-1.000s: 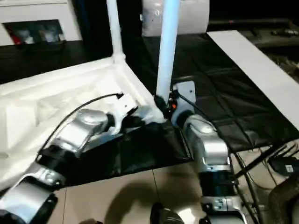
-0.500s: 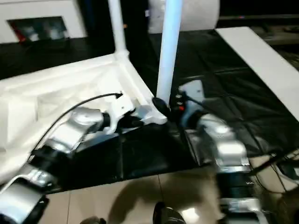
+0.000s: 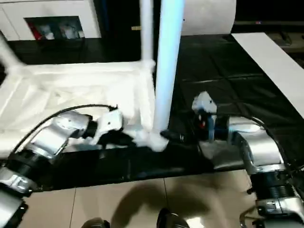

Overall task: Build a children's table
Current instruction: Rotate leg to tighten

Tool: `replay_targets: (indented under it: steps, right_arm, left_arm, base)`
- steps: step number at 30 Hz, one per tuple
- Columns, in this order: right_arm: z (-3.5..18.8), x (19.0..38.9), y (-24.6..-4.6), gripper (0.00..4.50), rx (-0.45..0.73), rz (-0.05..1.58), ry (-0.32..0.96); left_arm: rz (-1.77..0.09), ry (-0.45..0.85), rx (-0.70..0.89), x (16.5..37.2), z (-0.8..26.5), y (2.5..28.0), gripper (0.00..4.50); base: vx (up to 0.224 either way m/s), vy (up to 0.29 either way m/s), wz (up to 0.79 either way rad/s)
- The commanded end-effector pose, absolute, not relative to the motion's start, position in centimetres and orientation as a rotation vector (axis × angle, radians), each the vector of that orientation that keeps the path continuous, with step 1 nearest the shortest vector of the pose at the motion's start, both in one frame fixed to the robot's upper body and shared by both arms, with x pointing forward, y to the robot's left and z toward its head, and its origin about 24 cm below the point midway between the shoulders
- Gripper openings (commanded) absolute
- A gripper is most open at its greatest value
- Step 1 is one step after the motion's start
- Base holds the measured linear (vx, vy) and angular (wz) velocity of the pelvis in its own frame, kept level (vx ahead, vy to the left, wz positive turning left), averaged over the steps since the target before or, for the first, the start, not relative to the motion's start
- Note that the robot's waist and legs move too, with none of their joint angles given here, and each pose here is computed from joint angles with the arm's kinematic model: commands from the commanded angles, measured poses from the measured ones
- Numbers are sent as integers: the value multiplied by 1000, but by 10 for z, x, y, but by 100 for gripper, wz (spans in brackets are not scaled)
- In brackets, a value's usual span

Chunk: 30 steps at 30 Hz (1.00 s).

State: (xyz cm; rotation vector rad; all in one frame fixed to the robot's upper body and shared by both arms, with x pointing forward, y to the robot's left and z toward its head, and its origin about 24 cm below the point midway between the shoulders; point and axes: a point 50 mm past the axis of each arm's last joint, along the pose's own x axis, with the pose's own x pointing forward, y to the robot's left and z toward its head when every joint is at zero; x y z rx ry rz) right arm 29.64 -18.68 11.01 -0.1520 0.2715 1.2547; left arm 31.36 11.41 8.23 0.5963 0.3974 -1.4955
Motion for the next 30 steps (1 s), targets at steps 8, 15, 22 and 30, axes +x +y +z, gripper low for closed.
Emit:
replay_targets:
  steps: [8, 15, 22, 30]
  right_arm:
    - [111, 293, -176, 352, -145, 1464, 324]
    - [107, 291, -171, 300, -107, 1542, 353]
    - [108, 290, -167, 243, -53, 1566, 342]
    - [105, 287, -152, 208, 39, 1451, 265]
  left_arm:
    - [-1712, 372, 690, 297, 87, 105, 0]
    - [-1746, 369, 694, 296, 89, 106, 0]
    - [-1735, 371, 672, 297, 90, 107, 0]
    - [-1557, 359, 538, 311, 93, 98, 0]
  base:
    - [0, 0, 0]
    - [0, 0, 0]
    - [0, 0, 0]
    - [0, 0, 0]
